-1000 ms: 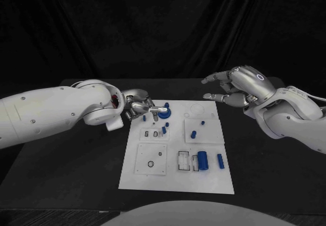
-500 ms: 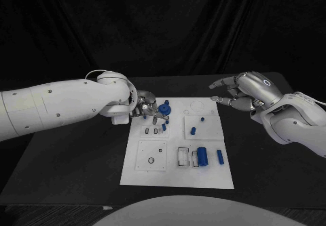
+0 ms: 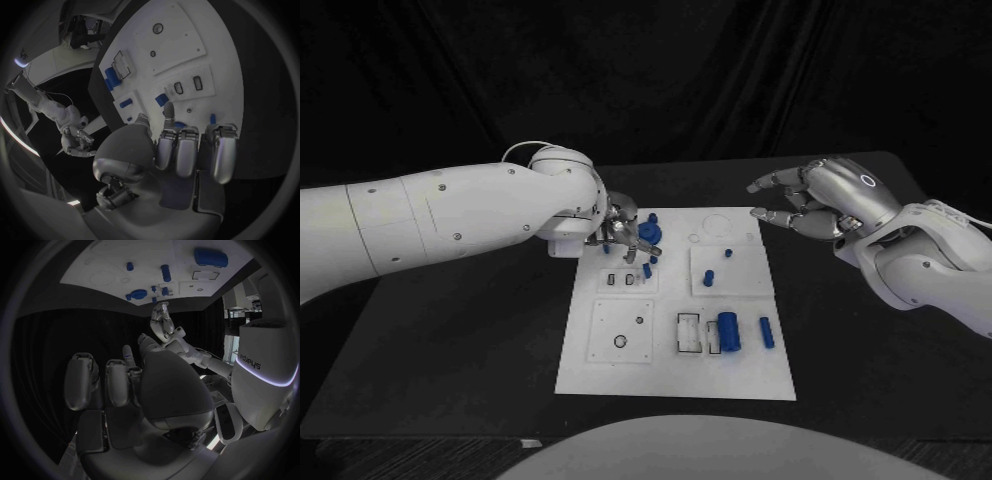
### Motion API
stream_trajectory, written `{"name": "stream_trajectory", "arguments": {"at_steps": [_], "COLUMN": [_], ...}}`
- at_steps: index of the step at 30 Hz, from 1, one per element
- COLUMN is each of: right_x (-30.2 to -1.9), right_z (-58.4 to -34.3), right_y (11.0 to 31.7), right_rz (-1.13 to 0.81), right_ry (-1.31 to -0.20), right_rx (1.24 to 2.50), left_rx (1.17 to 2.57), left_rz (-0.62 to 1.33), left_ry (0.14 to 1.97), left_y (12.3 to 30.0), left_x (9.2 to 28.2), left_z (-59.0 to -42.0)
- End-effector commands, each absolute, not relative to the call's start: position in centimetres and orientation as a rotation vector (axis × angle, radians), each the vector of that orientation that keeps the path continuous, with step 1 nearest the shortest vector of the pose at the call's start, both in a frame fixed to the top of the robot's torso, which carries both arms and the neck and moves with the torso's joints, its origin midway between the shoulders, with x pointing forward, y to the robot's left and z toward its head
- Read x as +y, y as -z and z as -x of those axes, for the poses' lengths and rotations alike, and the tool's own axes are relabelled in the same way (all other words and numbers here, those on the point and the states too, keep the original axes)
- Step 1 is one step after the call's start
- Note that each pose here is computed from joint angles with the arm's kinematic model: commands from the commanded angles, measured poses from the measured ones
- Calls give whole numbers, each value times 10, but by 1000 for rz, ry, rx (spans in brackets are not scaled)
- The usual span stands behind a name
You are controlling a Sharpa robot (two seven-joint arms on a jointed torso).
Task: Assemble the parts on the task board
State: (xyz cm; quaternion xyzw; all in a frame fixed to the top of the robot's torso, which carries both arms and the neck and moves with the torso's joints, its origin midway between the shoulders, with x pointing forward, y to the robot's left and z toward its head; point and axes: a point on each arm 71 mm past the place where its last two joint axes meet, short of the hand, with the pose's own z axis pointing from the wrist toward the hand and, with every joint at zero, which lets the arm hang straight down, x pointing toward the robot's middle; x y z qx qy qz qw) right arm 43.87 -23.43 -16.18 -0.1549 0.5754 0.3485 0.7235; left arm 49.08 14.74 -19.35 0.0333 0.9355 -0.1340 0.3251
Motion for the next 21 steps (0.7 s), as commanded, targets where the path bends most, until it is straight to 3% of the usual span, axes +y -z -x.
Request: {"name": "stream_trajectory", "arguments": {"at_steps": [1,21], "right_x": [-235,-234], "right_z": [-440,-441], "right_y": [163,165], "right_rz": [326,321], "right_ry": [-758,-762], "right_rx": [1280,1279], "left_rx": [2461,2490], "left_rz": [-104,-105], "left_ry": [338,345], "left_y": [194,211], "left_x": [145,137], "left_z": [-494,-497]}}
